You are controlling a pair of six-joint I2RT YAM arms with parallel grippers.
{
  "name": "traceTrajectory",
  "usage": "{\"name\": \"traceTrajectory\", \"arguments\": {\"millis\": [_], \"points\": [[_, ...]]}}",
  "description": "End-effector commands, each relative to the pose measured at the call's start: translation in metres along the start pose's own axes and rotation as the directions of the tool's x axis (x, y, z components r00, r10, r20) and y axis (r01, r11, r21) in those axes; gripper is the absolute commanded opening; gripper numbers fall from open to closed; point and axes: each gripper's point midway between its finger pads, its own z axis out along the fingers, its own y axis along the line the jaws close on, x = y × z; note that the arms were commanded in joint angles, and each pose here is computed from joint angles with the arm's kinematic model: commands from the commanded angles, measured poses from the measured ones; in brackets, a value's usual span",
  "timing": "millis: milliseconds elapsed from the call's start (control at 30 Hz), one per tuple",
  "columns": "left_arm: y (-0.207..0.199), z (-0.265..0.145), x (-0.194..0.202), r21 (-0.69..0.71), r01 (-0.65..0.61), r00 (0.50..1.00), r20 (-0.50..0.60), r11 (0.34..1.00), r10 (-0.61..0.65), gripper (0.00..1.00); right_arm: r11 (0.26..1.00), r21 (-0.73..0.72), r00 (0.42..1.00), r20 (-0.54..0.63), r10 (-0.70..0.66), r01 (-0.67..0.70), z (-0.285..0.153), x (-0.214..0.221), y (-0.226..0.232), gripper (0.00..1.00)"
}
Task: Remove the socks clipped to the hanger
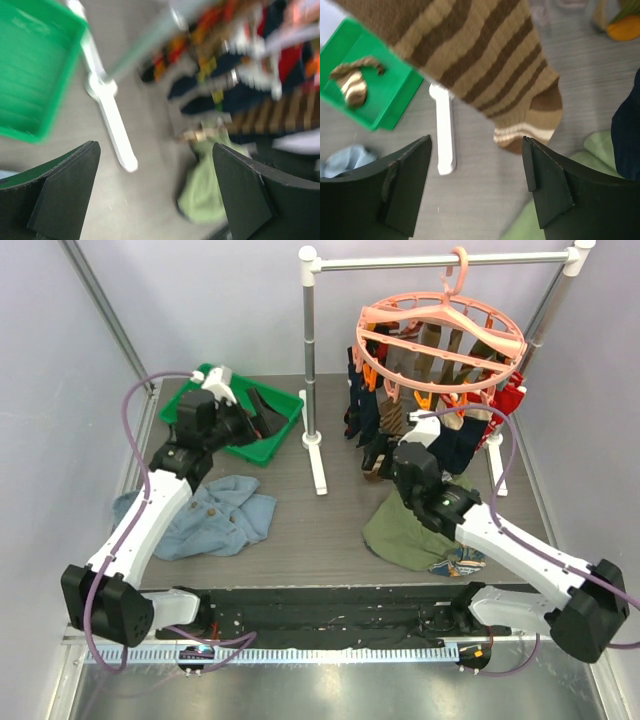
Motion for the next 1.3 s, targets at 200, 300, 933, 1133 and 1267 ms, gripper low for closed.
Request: {"name": "traceTrajectory", "arguments": {"millis": [200,300,933,1133,1267], "points": [[-0.043,-0.027,0.034,0.158,-0.08,0.996,-0.024,0.984,0.085,1.0,0.957,0.282,0.969,0.248,-0.008,-0.065,0.031,-0.052,-0.014,0.55],[-0.044,-0.027,0.037,0.167,-0.078,0.996,-0.033,0.983,0.085,1.0,0.95,0.302,0.97,0.244,-0.003,-0.073,0.031,-0.054,-0.016,0.34],[-0.083,-0.025,0.071,0.287,-0.198,0.964,-0.117,0.937,0.24,1.0,0.968,-0.204,0.988,0.004,0.152,-0.148,-0.015,-0.065,0.075,0.01],[-0.105,-0.023,0.07,0.344,-0.23,0.955,-0.1,0.91,0.279,1.0,0.947,-0.262,0.982,-0.032,0.186,-0.188,-0.029,-0.07,0.084,0.01],[-0.118,-0.02,0.074,0.404,-0.26,0.942,-0.094,0.877,0.323,1.0,0.929,-0.297,0.974,-0.023,0.225,-0.221,-0.042,-0.079,0.086,0.01]]}}
